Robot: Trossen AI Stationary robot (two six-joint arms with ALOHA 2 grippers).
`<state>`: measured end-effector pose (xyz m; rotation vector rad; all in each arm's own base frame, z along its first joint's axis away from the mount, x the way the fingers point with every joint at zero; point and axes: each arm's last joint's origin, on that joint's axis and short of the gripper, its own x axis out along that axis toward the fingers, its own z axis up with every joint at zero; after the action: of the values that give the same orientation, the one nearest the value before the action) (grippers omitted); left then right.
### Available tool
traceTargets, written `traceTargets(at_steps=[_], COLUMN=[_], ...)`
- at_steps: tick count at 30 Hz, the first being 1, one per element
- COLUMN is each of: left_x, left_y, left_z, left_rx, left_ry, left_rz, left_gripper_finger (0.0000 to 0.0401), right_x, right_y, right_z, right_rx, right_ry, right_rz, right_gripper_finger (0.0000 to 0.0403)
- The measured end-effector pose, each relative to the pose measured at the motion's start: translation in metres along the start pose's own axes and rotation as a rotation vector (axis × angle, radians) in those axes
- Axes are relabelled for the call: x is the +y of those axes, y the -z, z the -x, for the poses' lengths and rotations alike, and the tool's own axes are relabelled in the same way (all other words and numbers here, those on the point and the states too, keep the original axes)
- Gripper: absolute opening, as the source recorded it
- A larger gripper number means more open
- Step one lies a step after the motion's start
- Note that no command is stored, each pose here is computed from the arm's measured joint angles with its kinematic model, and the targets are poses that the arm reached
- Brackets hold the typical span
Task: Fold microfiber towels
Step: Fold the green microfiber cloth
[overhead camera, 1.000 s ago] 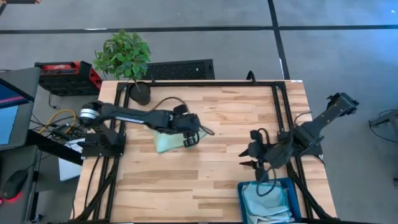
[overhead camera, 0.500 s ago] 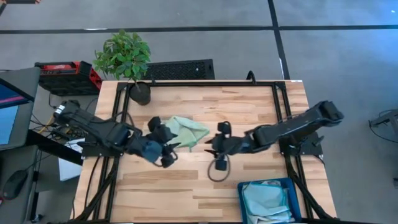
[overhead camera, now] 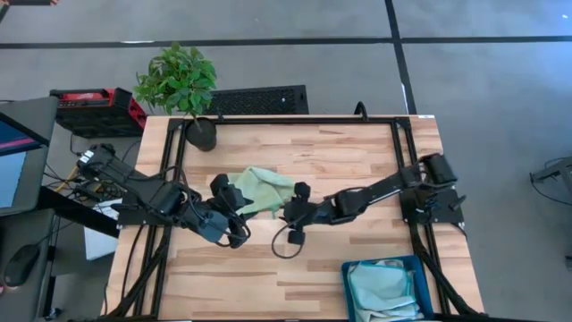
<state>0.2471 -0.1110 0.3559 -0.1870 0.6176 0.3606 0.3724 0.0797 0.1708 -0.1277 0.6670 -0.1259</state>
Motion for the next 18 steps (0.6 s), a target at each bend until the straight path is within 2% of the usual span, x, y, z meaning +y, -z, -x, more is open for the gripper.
traceTargets(at_steps=[6, 11, 18], left_x=[0.0, 0.0, 0.0], left_y=[0.0, 0.0, 0.0], left_z=[0.0, 0.0, 0.0], left_rx=[0.0, 0.001, 0.001], left_ry=[0.0, 0.0, 0.0], left_rz=[0.0, -0.001, 0.0], left_gripper_finger=[0.0145, 0.0145, 0.0145], right_x=[-0.011, -0.014, -0.02], right_y=[0.011, 0.016, 0.017], right_z=[-0.029, -0.041, -0.043], right_rx=[0.012, 0.034, 0.055], right_ry=[0.059, 0.07, 0.083], right_rz=[-0.086, -0.006, -0.004], right_gripper_finger=[0.0164, 0.0164, 0.0164])
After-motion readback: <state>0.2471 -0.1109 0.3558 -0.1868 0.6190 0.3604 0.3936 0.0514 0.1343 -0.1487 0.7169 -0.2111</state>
